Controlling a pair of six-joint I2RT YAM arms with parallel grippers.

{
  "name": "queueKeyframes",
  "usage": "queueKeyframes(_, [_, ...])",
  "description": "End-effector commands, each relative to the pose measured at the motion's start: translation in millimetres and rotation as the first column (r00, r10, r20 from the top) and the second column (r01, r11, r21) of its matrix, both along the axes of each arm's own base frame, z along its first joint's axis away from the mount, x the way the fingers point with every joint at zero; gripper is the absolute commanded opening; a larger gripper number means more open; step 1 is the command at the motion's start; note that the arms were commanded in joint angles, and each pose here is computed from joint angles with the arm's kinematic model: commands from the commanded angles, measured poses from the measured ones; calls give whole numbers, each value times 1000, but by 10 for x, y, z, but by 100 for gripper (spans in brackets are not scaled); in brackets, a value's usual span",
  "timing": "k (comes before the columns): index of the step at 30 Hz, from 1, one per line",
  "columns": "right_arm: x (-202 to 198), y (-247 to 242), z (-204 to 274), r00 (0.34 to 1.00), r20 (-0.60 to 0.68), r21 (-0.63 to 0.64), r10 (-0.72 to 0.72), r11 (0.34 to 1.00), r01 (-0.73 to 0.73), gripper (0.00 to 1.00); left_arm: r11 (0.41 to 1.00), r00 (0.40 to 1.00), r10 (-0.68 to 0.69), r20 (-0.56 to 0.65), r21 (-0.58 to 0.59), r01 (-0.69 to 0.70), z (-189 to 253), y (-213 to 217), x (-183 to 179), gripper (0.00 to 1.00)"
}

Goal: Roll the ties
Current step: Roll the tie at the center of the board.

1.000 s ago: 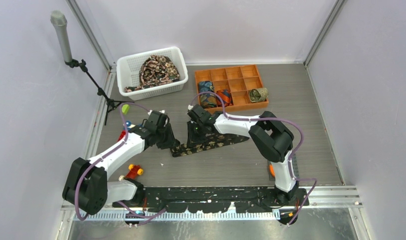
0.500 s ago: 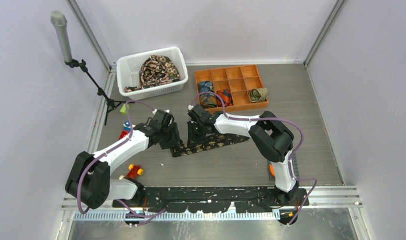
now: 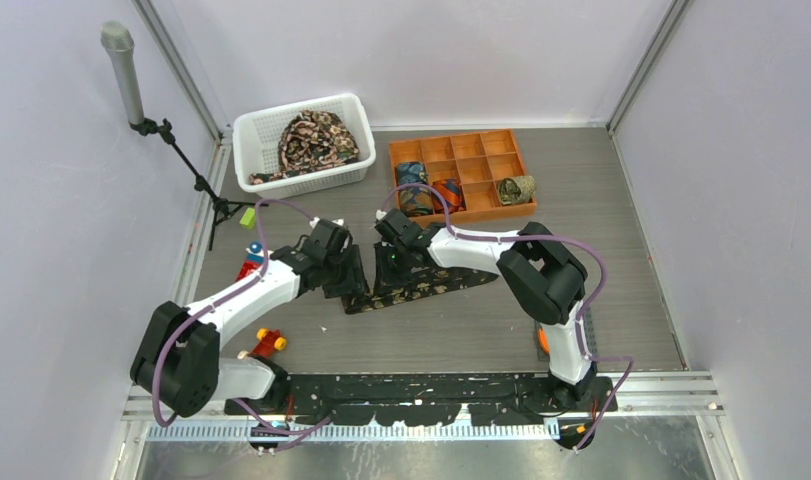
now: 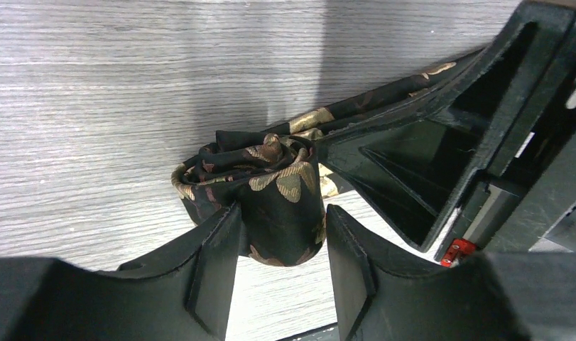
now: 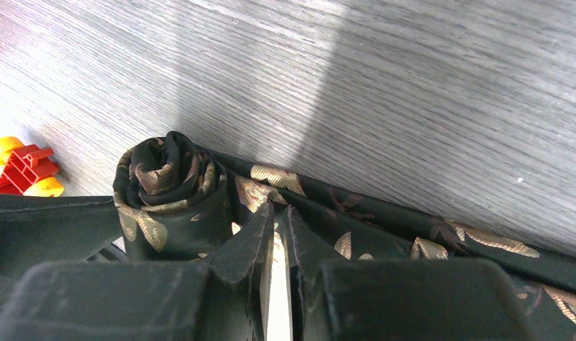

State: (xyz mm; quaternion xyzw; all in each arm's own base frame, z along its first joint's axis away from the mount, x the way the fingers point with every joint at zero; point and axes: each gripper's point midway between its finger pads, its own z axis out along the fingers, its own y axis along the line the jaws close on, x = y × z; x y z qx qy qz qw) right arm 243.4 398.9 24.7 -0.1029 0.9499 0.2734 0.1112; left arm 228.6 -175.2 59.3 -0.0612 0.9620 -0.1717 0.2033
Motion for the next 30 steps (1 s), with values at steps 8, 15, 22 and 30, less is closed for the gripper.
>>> queueKeyframes(8, [14, 28, 169, 999, 37, 29, 12, 999, -14, 16, 995, 995, -65, 72, -73, 71, 161, -265, 71, 50])
queueKeyframes(15, [67, 13, 295, 998, 56, 37, 6, 999, -8, 16, 994, 994, -72, 87, -74, 78, 170, -266, 70, 51])
queueKeyframes(22, [129, -55, 490, 996, 85, 43, -11, 999, 7, 16, 994, 994, -72, 84, -77, 78, 137, -268, 62, 51])
queueKeyframes(30, [140, -101, 678, 994, 109, 65, -19, 998, 12, 25, 992, 992, -77, 99, -89, 86, 175, -281, 60, 48])
